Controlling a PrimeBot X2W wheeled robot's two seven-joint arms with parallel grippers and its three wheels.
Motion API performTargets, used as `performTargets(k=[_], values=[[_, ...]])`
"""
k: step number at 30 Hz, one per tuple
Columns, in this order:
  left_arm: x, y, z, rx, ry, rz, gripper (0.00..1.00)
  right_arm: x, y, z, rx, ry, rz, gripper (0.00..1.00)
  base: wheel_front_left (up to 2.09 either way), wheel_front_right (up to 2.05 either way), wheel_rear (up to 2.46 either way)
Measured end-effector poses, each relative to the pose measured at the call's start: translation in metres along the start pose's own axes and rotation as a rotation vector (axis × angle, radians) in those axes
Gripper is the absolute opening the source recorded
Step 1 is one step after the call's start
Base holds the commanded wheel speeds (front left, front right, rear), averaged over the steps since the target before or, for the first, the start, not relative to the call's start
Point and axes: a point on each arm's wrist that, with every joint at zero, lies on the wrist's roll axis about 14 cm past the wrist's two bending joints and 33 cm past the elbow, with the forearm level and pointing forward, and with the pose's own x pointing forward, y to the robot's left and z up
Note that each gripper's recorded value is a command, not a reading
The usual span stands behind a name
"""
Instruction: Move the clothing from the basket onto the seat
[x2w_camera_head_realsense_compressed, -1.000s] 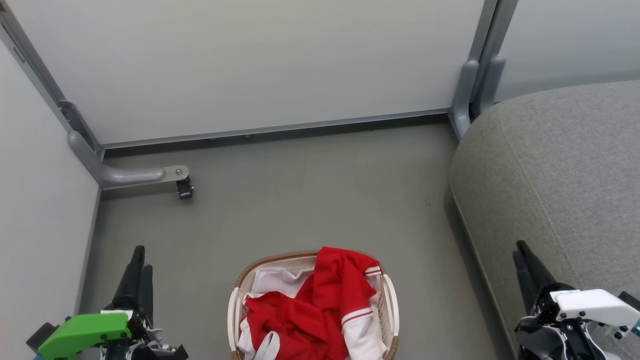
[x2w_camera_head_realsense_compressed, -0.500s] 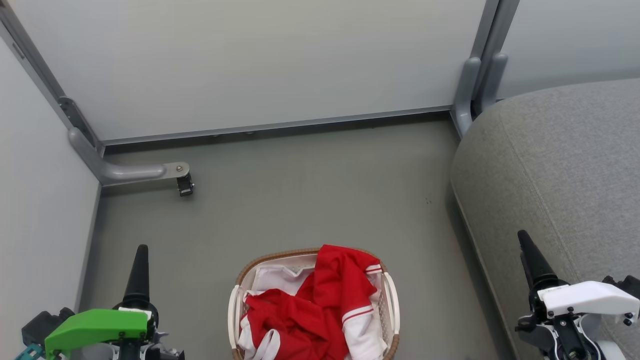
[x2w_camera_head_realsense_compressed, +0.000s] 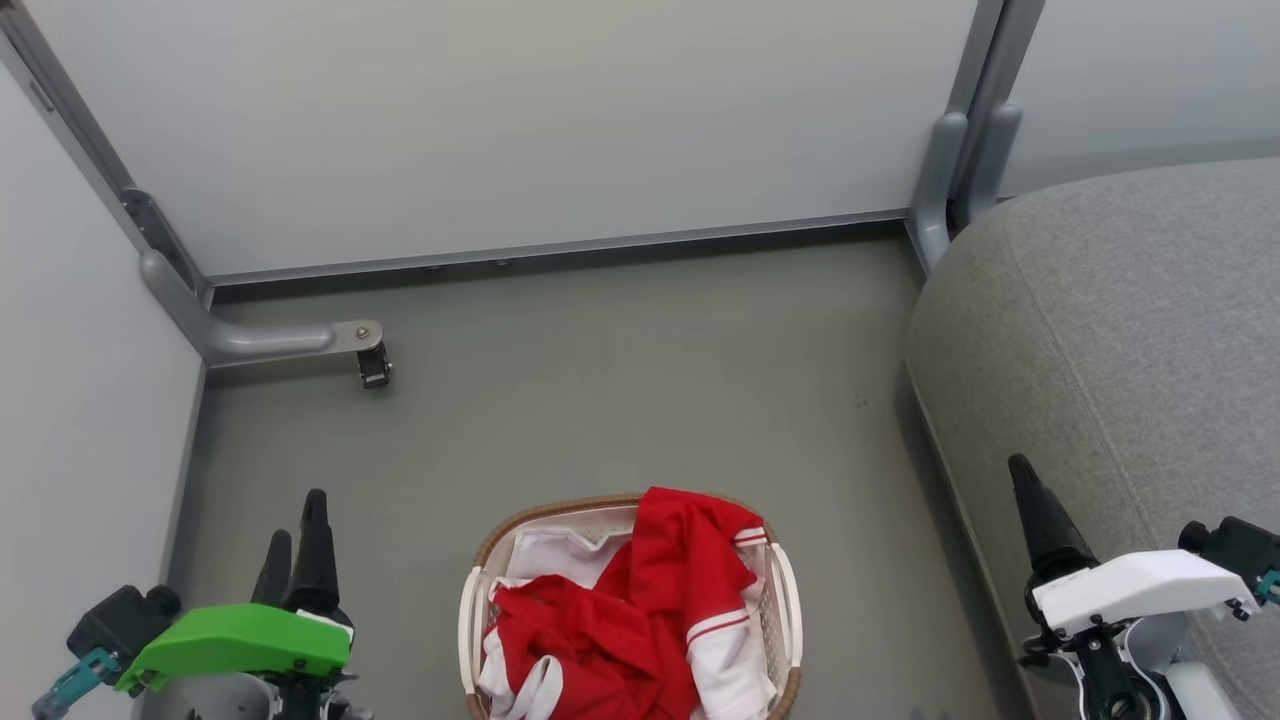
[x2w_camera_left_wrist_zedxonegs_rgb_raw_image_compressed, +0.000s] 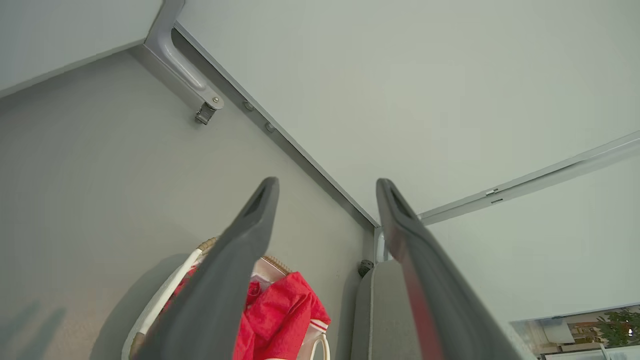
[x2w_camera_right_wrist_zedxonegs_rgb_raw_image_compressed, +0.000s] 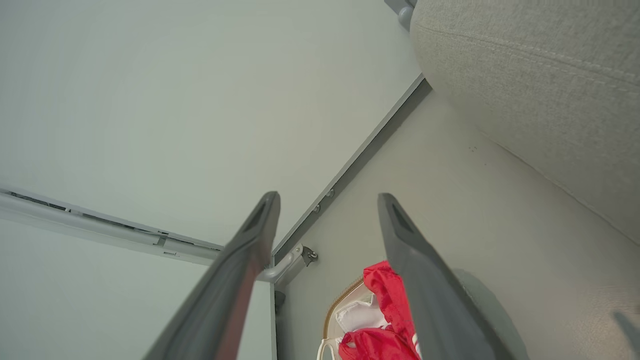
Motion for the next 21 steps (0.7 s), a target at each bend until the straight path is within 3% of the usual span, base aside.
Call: performTargets(k=[21], values=[[-0.001,0.006,-0.018,0.360,0.043,0.028,1.00,0.001,-0.007,-0.019,-0.311,0.047,-0.002,1.00,0.00,0.00,0.00]])
